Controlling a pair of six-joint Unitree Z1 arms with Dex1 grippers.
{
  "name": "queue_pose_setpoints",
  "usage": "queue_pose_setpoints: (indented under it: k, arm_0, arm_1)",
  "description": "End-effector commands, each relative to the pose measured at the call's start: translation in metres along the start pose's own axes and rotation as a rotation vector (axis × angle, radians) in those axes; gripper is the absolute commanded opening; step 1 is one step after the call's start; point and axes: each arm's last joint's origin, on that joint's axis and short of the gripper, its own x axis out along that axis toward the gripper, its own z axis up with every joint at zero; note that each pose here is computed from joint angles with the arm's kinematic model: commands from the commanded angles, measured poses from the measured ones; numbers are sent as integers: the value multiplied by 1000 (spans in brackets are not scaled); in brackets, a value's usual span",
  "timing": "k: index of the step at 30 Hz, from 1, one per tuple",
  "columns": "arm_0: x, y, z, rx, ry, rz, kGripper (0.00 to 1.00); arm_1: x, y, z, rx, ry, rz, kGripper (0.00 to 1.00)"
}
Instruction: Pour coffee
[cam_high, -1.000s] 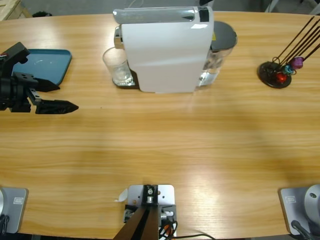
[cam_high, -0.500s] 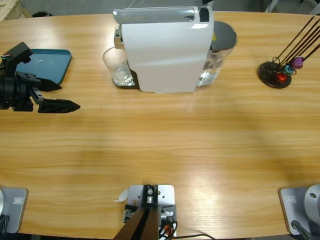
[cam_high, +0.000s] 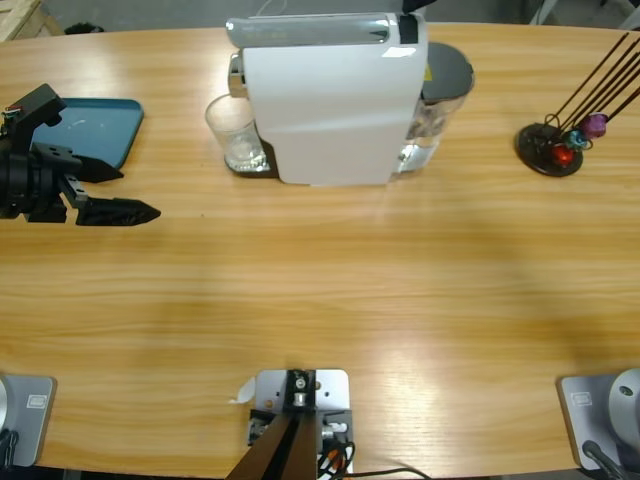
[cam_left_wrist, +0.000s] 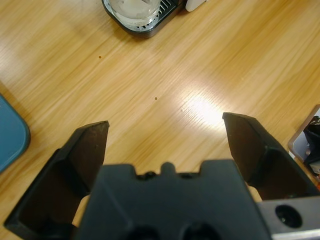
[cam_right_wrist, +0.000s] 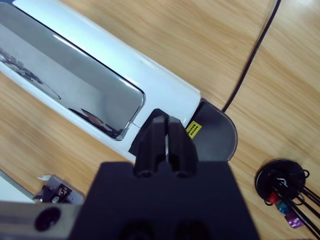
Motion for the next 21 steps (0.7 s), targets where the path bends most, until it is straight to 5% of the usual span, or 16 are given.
queue_pose_setpoints:
  k: [1, 5, 6, 7, 11, 13, 21]
  arm_0:
    - [14, 1, -8, 5, 55, -4, 991]
    - [13, 1, -8, 5, 55, -4, 991]
    - [13, 1, -8, 6, 53, -4, 991]
    - [12, 1, -8, 6, 50, -4, 991]
    - [8, -1, -10, 10, 36, -6, 991]
    - [5, -2, -11, 13, 29, -14, 991]
    - [3, -3, -9, 96, 16, -16, 996]
  arm_1:
    - [31, -7, -4, -10, 88, -10, 0]
    - [-20, -3, 4, -46, -82, -16, 53]
    - [-32, -1, 2, -54, -111, -11, 630]
    - [-47, 1, -1, -58, -145, -7, 961]
    - [-101, 12, -29, -78, -232, 2, 1000]
    - [-112, 15, -56, -81, -210, 6, 1000]
    - [-88, 11, -165, -61, -140, -24, 1000]
